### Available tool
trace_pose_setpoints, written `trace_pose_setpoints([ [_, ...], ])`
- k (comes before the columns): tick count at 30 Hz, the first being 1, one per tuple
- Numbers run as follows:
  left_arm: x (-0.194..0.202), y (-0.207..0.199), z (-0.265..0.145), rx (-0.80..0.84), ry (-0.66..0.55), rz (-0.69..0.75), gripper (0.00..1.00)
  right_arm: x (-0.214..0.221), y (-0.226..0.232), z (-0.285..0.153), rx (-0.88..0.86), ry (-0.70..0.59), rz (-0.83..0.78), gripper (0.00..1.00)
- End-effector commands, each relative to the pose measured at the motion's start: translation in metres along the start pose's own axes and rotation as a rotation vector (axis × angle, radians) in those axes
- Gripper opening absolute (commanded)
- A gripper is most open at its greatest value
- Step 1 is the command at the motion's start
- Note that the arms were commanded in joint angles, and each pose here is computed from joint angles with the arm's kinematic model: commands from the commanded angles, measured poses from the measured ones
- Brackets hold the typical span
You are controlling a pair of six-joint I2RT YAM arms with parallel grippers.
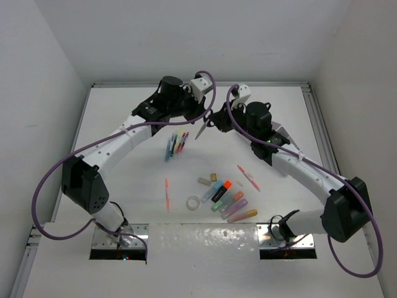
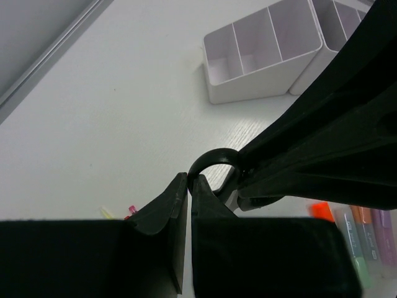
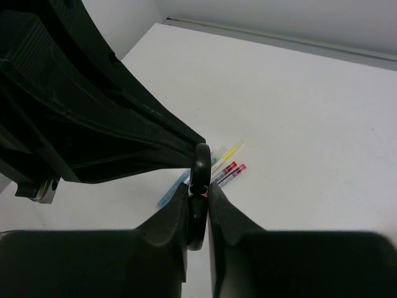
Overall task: Sort the stationery into containers
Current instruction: Pick up the scissors from the center of the board, then place the scissors in the storage box.
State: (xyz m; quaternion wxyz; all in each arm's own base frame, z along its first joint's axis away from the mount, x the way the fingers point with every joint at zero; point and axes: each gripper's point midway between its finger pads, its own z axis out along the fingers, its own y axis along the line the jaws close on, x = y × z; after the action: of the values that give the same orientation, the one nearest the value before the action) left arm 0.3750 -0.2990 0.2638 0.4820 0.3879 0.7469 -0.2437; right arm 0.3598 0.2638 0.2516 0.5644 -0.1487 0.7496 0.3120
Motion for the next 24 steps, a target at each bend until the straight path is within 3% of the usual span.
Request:
trace_pose_setpoints([
  [1,-0.034,-0.012,-0.014,0.029,-0.114,0.026,0.00,-0.017,0.007,0.002,-0.015,-0.064,-0.005,0.08],
  [3,-0.034,-0.014,-0.014,0.031,-0.117,0.021,0.00,-0.017,0.003,0.001,0.009,-0.067,-0.005,0.00],
  [5,-0.031,-0.014,-0.013,0.031,-0.115,0.008,0.00,-0.019,-0.005,-0.003,0.054,-0.077,-0.001,0.00],
  [8,-0.026,-0.015,-0.018,0.015,-0.112,-0.032,0.66,-0.030,-0.039,-0.022,0.242,-0.123,0.044,0.00],
  [9,-0.024,-0.014,-0.019,0.003,-0.115,-0.041,0.99,-0.035,-0.058,-0.030,0.347,-0.155,0.057,0.00],
  [13,-0.008,0.022,-0.034,-0.215,-0.088,-0.098,1.00,-0.062,-0.095,-0.074,0.604,-0.263,0.076,0.00],
  [20,0.046,0.078,-0.083,-0.657,0.009,-0.131,1.00,-0.076,-0.140,-0.153,1.000,-0.283,-0.030,0.00],
  [24,0.071,0.081,-0.093,-0.719,0.051,-0.161,1.00,-0.073,-0.167,-0.189,1.204,-0.307,-0.018,0.00],
])
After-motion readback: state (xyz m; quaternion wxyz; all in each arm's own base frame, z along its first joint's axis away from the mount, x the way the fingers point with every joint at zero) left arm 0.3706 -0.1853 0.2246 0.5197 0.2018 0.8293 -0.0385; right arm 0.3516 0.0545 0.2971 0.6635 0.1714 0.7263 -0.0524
